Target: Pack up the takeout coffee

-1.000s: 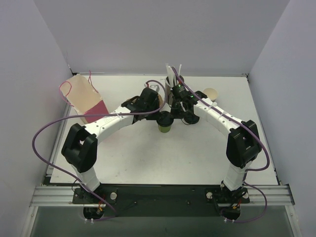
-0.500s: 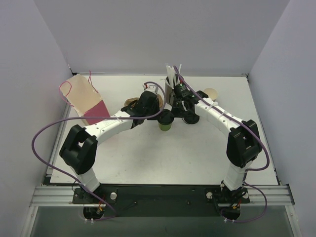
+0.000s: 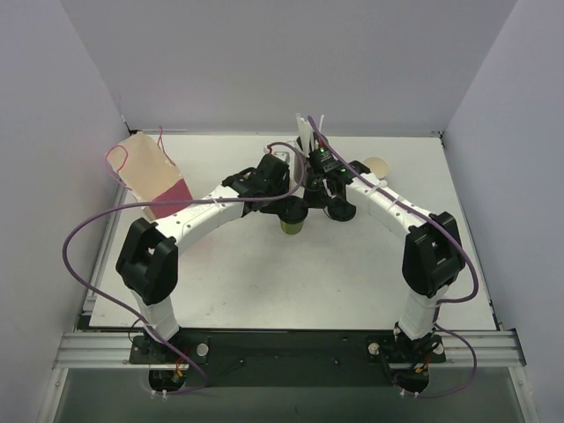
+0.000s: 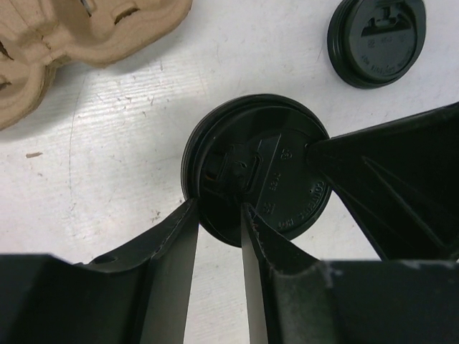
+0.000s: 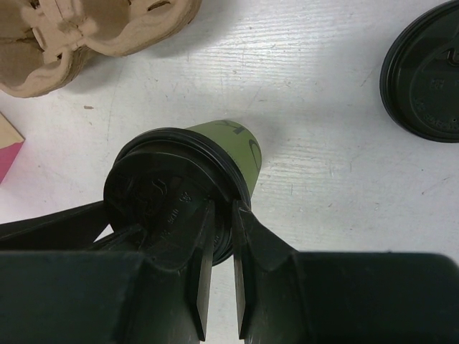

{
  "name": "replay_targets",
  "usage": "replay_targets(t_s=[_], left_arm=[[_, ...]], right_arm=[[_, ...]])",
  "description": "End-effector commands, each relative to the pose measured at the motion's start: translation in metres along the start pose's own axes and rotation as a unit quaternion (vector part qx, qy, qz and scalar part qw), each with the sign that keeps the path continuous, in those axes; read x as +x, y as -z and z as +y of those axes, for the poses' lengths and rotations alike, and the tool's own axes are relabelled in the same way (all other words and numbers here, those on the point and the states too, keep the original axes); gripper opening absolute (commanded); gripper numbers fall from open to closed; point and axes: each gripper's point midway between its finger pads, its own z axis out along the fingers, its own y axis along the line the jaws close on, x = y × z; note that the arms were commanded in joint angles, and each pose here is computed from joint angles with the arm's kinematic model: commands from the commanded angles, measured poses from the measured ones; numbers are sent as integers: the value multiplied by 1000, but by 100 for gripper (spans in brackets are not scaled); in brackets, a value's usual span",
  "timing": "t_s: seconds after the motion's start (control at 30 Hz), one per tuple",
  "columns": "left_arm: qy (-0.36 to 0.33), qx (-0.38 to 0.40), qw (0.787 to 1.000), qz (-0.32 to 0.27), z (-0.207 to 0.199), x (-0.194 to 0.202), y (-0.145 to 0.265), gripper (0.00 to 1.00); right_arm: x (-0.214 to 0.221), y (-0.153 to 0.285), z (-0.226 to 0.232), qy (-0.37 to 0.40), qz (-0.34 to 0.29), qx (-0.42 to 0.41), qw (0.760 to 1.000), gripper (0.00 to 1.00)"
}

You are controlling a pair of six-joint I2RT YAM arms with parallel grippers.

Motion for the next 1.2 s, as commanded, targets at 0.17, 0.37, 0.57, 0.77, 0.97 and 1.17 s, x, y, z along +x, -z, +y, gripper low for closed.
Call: replay_targets(t_s=[0.17, 0.37, 0.57, 0.77, 0.97, 1.17], left_arm=[[-34, -19, 998, 41, 4, 2, 16, 41], [-29, -14, 999, 13, 3, -22, 30, 41], [-18, -9, 1000, -10, 6, -42, 44, 41], [-4, 3, 1000, -22, 8, -50, 47, 38], [-1, 2, 1000, 29, 17, -5, 11, 35], [4, -25, 996, 87, 34, 48, -14, 33]], right_arm=[[46, -13, -27, 35, 96, 56, 993, 11], [47, -13, -28, 36, 99, 59, 993, 11], [47, -14, -28, 35, 99, 60, 993, 11], [47, -15, -29, 35, 101, 61, 992, 11], [49, -17, -30, 36, 104, 65, 992, 11], [52, -20, -31, 36, 109, 66, 991, 11]])
